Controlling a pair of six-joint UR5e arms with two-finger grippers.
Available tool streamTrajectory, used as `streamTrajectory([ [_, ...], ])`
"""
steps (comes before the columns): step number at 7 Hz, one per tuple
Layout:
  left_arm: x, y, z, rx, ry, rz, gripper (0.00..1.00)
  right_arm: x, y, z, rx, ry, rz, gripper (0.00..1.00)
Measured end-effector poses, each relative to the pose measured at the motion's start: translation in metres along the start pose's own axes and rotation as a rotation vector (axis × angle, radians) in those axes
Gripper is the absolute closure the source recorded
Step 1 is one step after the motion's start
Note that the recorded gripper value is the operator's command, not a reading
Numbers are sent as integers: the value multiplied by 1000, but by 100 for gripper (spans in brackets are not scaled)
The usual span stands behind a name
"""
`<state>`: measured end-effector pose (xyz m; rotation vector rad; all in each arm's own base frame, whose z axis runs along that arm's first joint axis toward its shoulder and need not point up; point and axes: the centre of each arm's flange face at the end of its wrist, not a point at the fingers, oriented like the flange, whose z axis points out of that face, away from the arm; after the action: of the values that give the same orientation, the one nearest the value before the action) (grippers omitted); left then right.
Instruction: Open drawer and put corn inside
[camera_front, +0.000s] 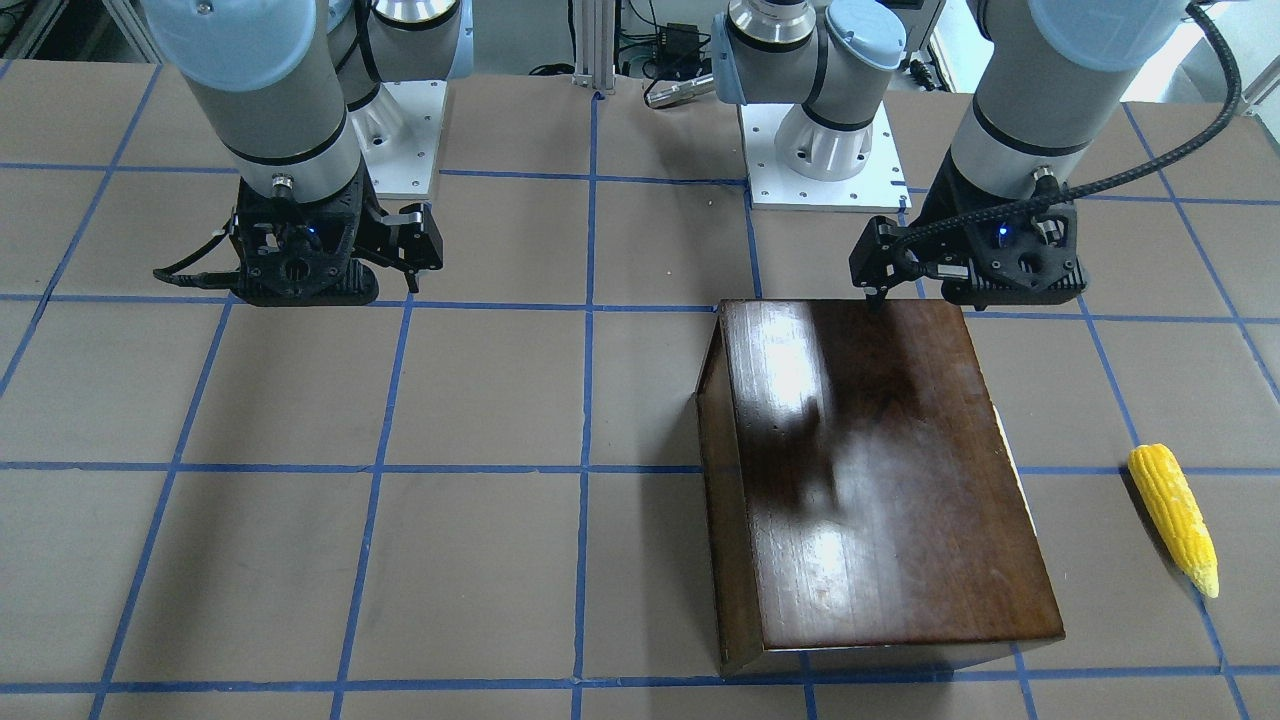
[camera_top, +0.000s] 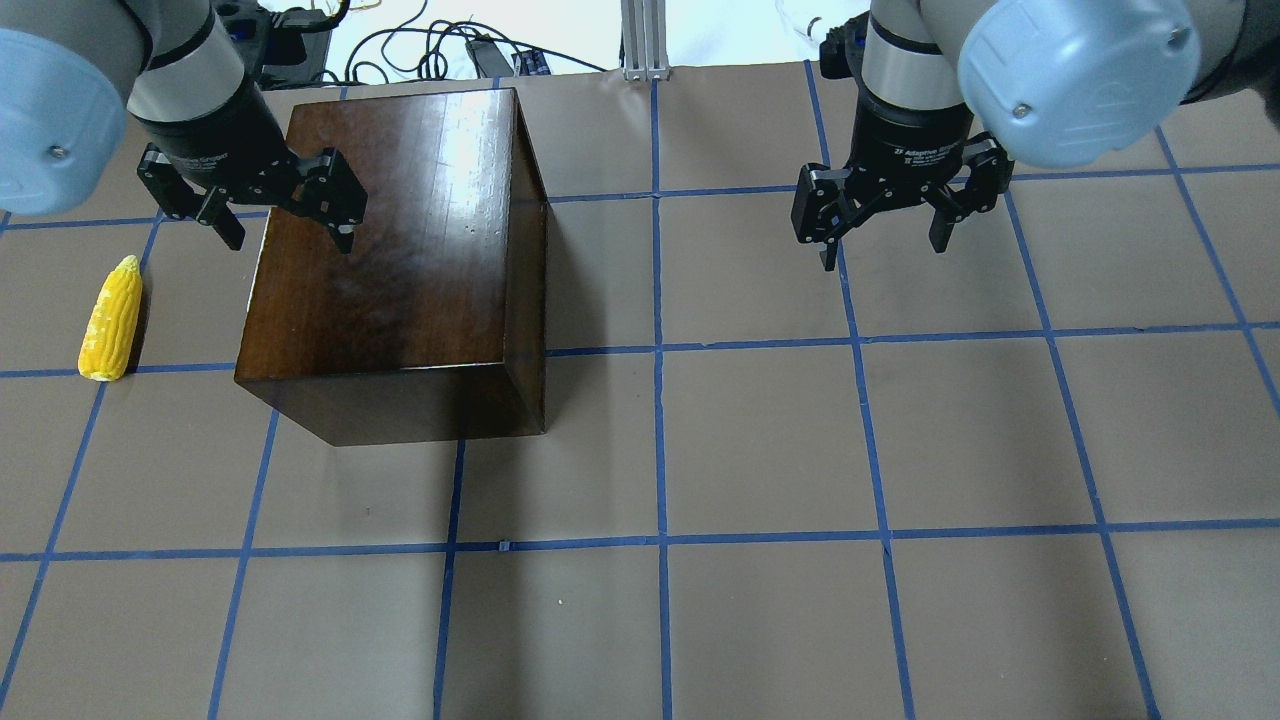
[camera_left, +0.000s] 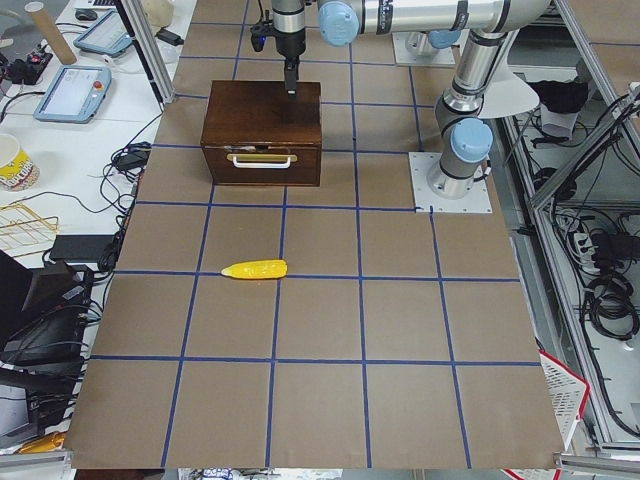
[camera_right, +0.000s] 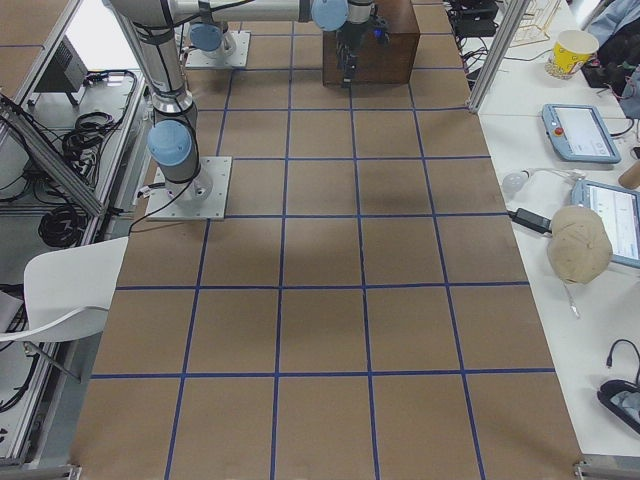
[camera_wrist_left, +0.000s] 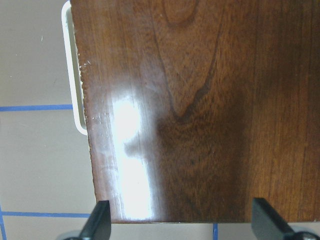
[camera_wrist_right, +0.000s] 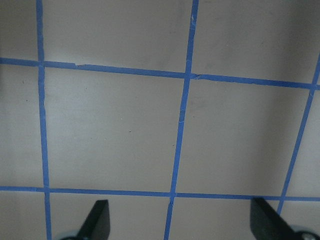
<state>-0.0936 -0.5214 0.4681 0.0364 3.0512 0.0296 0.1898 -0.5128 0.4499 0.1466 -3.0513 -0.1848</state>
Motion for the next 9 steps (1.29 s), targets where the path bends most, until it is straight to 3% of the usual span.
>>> streamTrajectory([
  [3,9,6,-9,12,55,3,0,0,0,0,0,0,1,0],
  [9,10,16,-13,-2,63,6,0,0,0,0,0,0,1,0],
])
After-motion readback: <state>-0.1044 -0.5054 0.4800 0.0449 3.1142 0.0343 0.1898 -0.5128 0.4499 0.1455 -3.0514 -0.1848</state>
